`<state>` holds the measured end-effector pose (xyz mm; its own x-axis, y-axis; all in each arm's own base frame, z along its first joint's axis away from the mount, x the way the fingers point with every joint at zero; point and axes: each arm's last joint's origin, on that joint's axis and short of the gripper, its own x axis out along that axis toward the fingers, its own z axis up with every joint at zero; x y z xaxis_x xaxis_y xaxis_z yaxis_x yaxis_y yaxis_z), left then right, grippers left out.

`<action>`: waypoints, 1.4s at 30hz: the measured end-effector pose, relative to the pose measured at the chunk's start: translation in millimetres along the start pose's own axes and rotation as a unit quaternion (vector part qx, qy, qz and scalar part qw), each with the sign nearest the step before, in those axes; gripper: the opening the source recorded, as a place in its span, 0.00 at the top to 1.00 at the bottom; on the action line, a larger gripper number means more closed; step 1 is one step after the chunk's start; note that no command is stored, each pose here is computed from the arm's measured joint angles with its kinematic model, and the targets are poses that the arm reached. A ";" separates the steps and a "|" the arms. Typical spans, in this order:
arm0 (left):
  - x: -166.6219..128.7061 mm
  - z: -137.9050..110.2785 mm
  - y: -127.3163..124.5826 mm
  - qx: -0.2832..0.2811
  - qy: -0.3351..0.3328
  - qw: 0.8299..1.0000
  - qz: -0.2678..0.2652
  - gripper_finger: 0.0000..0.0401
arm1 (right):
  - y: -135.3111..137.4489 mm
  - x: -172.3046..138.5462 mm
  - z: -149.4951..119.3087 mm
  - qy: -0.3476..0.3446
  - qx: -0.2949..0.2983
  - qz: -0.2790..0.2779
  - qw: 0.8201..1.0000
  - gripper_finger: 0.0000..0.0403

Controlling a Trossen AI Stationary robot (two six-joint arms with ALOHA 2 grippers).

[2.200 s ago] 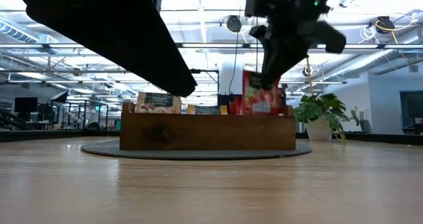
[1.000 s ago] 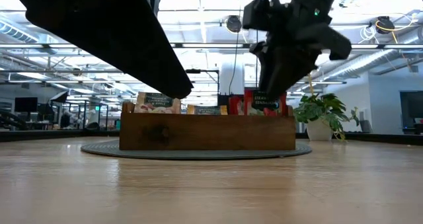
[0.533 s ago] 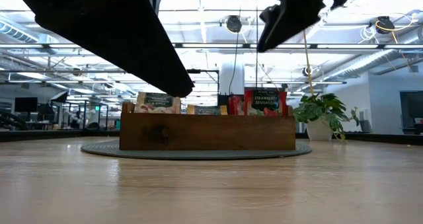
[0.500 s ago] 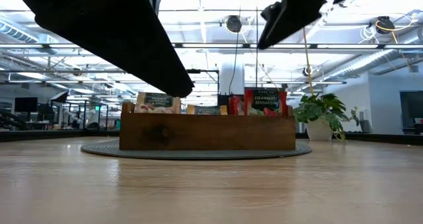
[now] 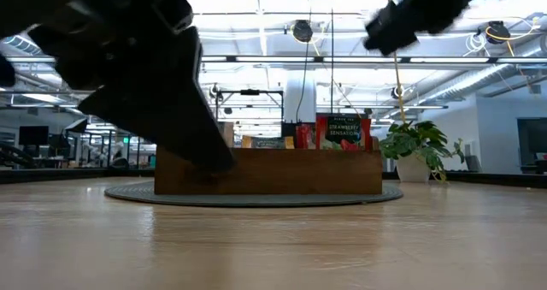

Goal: Pick & Place Tea
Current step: Put the red tea bag into the right section of the wooden organizer, then return to Home Position

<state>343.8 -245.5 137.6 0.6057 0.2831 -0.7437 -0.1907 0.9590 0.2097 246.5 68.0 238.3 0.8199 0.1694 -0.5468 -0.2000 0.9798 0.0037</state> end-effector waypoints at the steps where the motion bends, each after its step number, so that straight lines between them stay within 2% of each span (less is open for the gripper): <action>1: 0.0 0.1 0.0 0.000 0.000 1.000 0.000 0.92 | 0.3 3.8 -9.4 -0.005 0.001 0.008 1.000 0.83; 5: -0.7 -1.8 0.2 0.016 0.005 1.000 0.003 0.92 | 2.1 18.9 -36.2 -0.018 -0.002 0.012 1.000 0.98; 8: -2.0 -4.9 0.4 0.016 0.014 1.000 0.009 0.92 | 5.4 28.7 -38.8 -0.022 -0.005 0.018 1.000 0.98; 11: -2.2 -5.8 0.8 0.014 0.018 1.000 0.011 0.92 | 6.1 41.5 -45.9 0.008 -0.008 0.044 0.999 1.00; 15: -1.3 -5.2 2.0 0.012 0.019 1.000 0.013 0.92 | -2.0 56.2 -53.8 0.039 0.003 0.046 0.998 0.99; 18: -1.6 -6.0 2.1 0.009 0.021 1.000 0.014 0.92 | -14.2 63.0 -56.4 0.050 0.015 0.024 0.998 1.00; 25: -1.7 -6.5 2.5 0.008 0.024 1.000 0.015 0.92 | -53.3 63.0 -49.3 0.023 0.051 -0.063 0.996 1.00; 29: -1.9 -6.9 2.2 0.011 0.024 1.000 0.015 0.92 | -62.4 61.4 -50.2 0.023 0.068 -0.052 0.996 1.00; 32: -1.3 -6.4 2.9 0.018 0.025 0.999 0.016 0.92 | -58.5 61.5 -49.1 0.020 0.075 -0.034 0.996 1.00; 36: 2.7 -5.0 7.3 0.013 0.027 0.999 0.022 0.92 | -41.7 52.3 -39.8 0.002 0.053 0.001 0.999 1.00; 42: 7.0 -2.3 11.7 0.007 0.028 0.999 0.026 0.92 | -9.8 5.7 -20.1 -0.030 -0.003 0.048 0.998 1.00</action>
<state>344.0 -232.3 133.4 0.5512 0.3312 -0.7658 -0.2099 0.9434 0.2570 242.4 57.2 218.3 0.8278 0.2692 -0.4923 -0.2828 0.9580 0.0483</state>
